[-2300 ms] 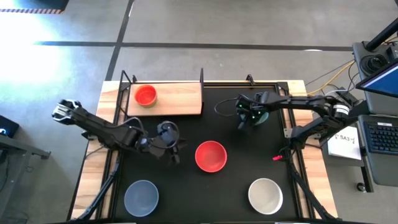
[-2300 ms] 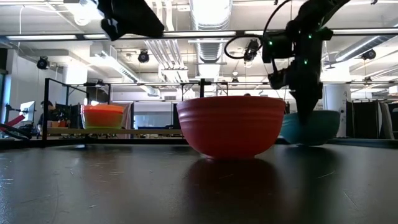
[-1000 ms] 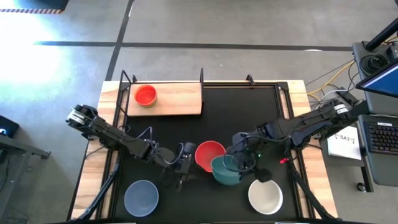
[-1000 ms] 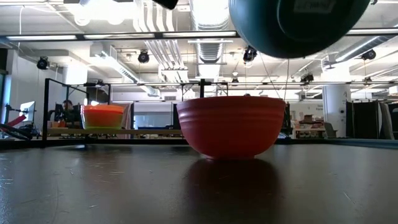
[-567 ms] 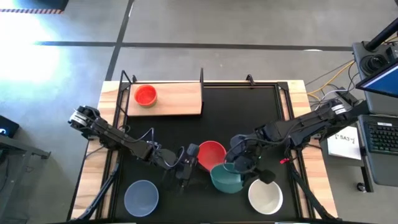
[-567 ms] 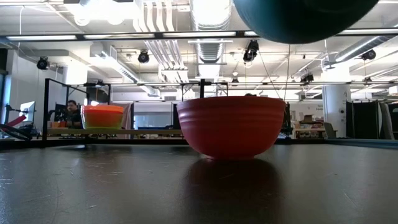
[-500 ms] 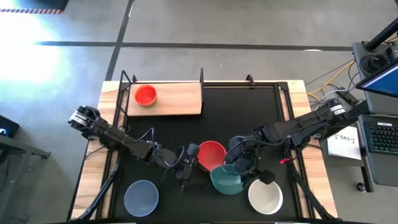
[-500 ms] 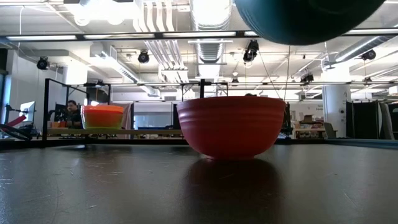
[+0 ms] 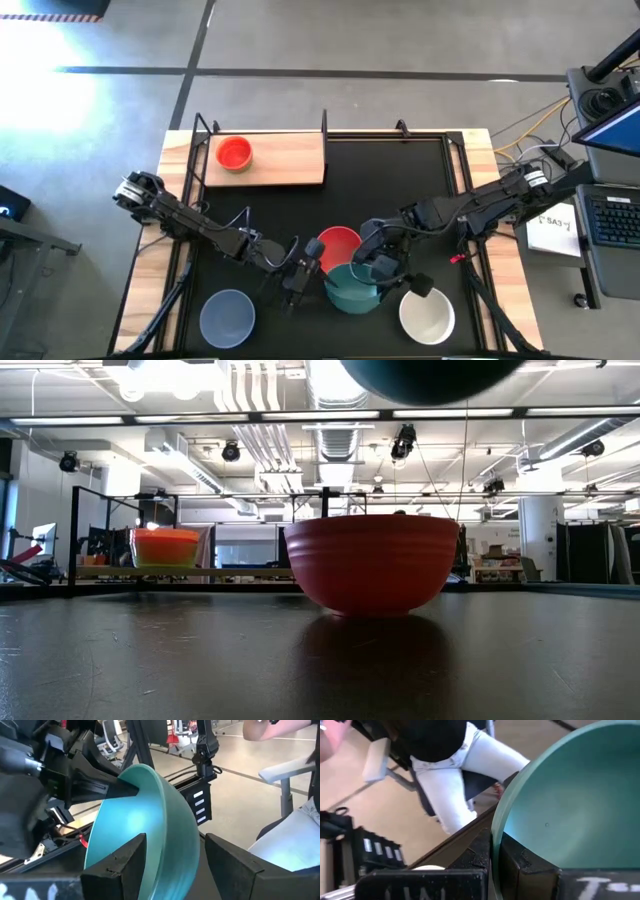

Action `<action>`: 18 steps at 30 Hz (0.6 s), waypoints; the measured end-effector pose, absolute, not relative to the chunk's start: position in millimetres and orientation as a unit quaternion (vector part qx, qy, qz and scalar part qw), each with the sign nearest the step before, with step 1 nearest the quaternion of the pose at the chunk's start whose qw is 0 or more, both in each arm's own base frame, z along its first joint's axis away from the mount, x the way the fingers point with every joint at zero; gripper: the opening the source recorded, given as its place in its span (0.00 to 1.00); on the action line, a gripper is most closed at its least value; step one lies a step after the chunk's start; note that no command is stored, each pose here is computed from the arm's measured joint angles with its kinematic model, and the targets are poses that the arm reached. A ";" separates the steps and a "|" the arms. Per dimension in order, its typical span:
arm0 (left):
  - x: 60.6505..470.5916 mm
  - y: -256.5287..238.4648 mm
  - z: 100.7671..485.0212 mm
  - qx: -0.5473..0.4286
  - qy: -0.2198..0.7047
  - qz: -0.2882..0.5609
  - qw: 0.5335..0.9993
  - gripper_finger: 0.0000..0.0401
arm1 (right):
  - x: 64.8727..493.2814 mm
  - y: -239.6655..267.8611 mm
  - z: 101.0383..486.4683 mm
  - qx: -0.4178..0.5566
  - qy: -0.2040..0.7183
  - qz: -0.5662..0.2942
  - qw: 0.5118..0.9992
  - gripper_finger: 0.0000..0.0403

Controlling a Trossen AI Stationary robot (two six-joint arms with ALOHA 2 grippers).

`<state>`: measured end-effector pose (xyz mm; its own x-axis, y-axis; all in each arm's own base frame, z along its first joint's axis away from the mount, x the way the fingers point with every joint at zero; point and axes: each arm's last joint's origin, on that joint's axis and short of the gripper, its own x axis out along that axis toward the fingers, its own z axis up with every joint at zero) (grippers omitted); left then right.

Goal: Place and stack bowls onto a shelf
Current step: Put the large green bowl onto the shelf

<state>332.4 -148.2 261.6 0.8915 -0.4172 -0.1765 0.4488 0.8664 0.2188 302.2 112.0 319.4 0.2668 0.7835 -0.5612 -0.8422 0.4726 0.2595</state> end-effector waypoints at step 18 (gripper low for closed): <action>331.8 -148.6 261.6 0.106 0.061 -0.275 0.954 0.16 | 308.5 113.0 322.3 -0.082 0.297 0.519 0.797 0.02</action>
<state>331.8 -148.6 261.6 0.8416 -0.5110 -0.1750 0.5369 0.8267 0.1678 308.5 113.0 322.3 0.2849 0.7786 -0.5591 -0.8758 0.4485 0.1783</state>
